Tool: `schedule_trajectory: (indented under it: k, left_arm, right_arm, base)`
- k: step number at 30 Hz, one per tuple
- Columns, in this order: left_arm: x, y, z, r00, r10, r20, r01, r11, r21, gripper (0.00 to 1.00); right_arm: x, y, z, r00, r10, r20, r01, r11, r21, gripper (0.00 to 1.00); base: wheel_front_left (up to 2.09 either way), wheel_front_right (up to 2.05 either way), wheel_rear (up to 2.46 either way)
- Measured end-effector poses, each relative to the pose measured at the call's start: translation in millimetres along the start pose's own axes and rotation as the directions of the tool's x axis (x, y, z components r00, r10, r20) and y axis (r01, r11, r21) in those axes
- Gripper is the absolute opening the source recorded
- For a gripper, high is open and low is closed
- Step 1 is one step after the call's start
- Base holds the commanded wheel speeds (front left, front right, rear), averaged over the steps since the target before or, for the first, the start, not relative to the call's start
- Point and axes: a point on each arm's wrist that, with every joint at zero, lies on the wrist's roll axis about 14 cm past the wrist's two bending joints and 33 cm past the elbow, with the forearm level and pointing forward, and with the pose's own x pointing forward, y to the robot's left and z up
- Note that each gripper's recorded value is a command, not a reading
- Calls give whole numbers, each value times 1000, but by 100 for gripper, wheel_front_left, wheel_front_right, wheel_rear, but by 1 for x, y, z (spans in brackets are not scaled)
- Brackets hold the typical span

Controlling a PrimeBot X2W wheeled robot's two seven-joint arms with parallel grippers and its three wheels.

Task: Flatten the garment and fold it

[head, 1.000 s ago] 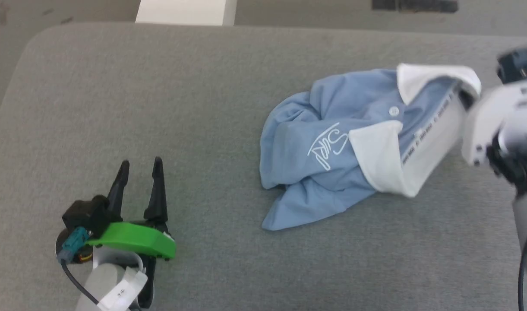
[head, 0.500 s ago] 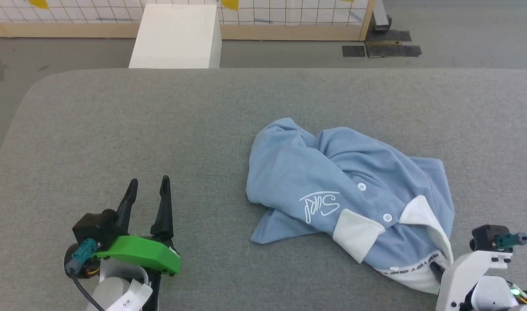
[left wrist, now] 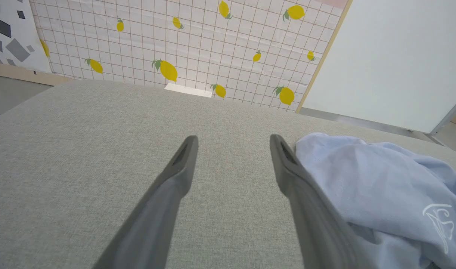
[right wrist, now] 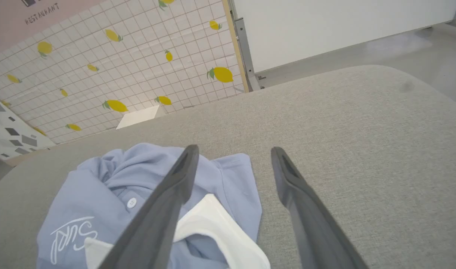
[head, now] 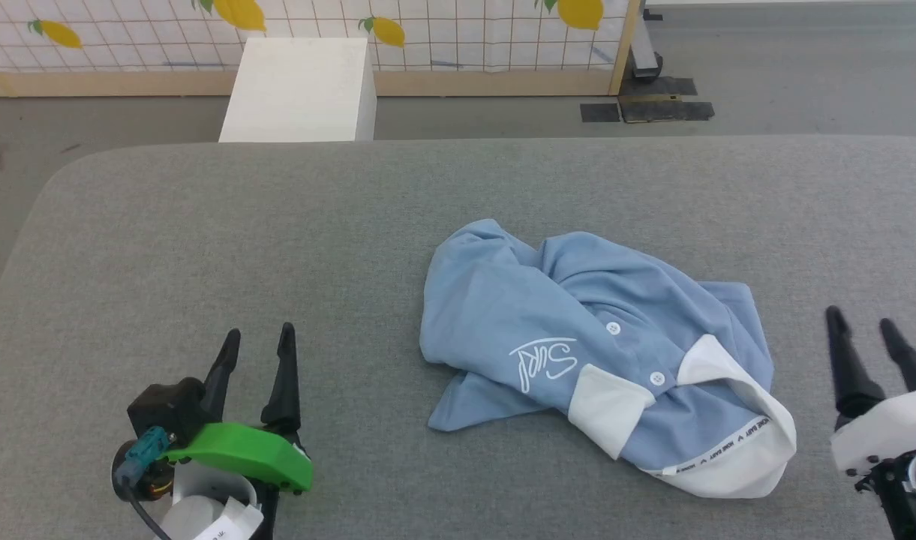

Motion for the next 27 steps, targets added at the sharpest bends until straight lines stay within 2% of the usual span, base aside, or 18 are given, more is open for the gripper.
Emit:
schedule_trajectory:
  k: [4, 7, 11, 14, 16, 20, 27]
  left_arm:
    - [1, -8, -4, 999, -21, -28, 20, 1000, -8, 100]
    - [1, -22, -15, 993, -62, -101, 61, 998, -12, 100]
    - [10, -66, -31, 945, -189, -265, 191, 981, -20, 100]
    - [7, -94, -51, 857, -259, -446, 282, 959, -16, 100]
    - [-3, -105, -70, 768, -276, -578, 330, 944, -12, 100]
    - [-18, -117, -96, 614, -269, -742, 406, 914, 4, 100]
    - [-14, -115, -121, 499, -209, -841, 461, 886, 53, 100]
  right_arm:
    - [-3, -11, 5, 999, -33, 39, 33, 999, 4, 100]
    - [-2, -14, 3, 998, -44, 36, 44, 999, -3, 100]
    - [3, -16, -3, 998, -54, 14, 54, 998, -16, 100]
    - [8, -14, -8, 999, -48, -2, 48, 999, -15, 100]
    - [11, -12, -11, 999, -45, -14, 44, 999, -13, 100]
    - [15, -12, -17, 998, -44, -34, 43, 999, -9, 100]
    - [20, -17, -25, 997, -61, -53, 61, 998, 1, 100]
  base:
    - [0, 0, 0]
    - [0, 0, 0]
    - [0, 0, 0]
    - [0, 0, 0]
    - [0, 0, 0]
    - [0, 0, 0]
    - [0, 0, 0]
